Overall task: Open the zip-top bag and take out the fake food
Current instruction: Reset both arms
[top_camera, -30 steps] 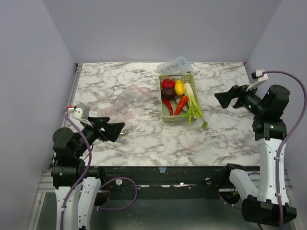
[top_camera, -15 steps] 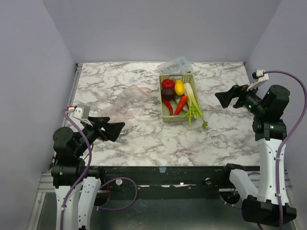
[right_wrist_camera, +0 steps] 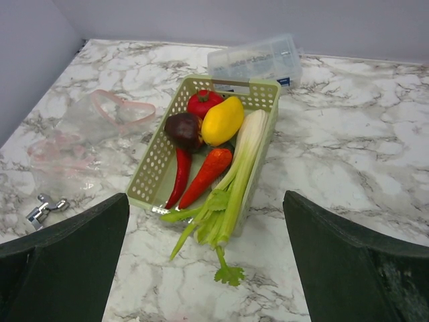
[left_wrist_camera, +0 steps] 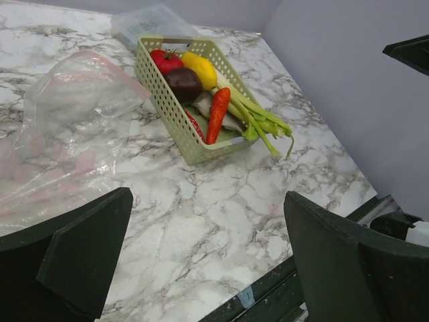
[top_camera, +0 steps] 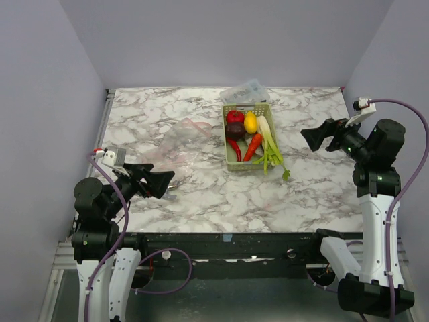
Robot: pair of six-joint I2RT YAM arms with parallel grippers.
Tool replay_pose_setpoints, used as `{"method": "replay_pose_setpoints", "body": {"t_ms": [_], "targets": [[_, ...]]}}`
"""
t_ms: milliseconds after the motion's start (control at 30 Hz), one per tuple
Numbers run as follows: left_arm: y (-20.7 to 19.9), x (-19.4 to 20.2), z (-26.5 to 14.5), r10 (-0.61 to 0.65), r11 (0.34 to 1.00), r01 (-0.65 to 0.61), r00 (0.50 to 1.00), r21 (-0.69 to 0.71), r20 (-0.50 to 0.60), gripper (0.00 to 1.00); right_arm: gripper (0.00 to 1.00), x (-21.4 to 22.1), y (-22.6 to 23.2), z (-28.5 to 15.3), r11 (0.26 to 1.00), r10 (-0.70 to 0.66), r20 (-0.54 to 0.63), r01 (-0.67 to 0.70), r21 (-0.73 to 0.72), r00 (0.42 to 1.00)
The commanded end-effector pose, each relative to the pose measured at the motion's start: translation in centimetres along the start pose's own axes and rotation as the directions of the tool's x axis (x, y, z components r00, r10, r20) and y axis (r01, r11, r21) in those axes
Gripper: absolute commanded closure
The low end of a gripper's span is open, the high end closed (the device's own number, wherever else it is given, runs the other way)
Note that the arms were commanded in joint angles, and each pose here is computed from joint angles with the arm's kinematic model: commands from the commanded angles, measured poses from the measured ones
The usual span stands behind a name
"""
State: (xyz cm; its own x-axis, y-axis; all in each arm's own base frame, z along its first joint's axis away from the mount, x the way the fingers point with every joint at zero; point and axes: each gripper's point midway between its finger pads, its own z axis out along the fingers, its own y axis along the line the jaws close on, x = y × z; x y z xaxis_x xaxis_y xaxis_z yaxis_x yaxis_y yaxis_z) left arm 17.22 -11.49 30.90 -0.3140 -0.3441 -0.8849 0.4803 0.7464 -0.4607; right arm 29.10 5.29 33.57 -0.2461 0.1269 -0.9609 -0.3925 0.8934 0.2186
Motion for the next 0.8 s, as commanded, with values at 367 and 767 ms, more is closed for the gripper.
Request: {"method": "replay_pose_setpoints", "body": {"t_ms": [367, 767], "targets": [[0.29, 0.21, -0.22, 0.009, 1.0, -0.009, 1.0, -0.018, -0.007, 0.01, 0.0, -0.29, -0.38, -0.32, 0.999, -0.008, 0.024, 0.007, 0.033, 1.0], [0.21, 0.12, -0.24, 0.011, 1.0, -0.011, 1.0, -0.017, -0.007, 0.01, 0.0, -0.16, -0.63, -0.34, 0.999, -0.014, 0.024, 0.013, 0.045, 1.0]]}}
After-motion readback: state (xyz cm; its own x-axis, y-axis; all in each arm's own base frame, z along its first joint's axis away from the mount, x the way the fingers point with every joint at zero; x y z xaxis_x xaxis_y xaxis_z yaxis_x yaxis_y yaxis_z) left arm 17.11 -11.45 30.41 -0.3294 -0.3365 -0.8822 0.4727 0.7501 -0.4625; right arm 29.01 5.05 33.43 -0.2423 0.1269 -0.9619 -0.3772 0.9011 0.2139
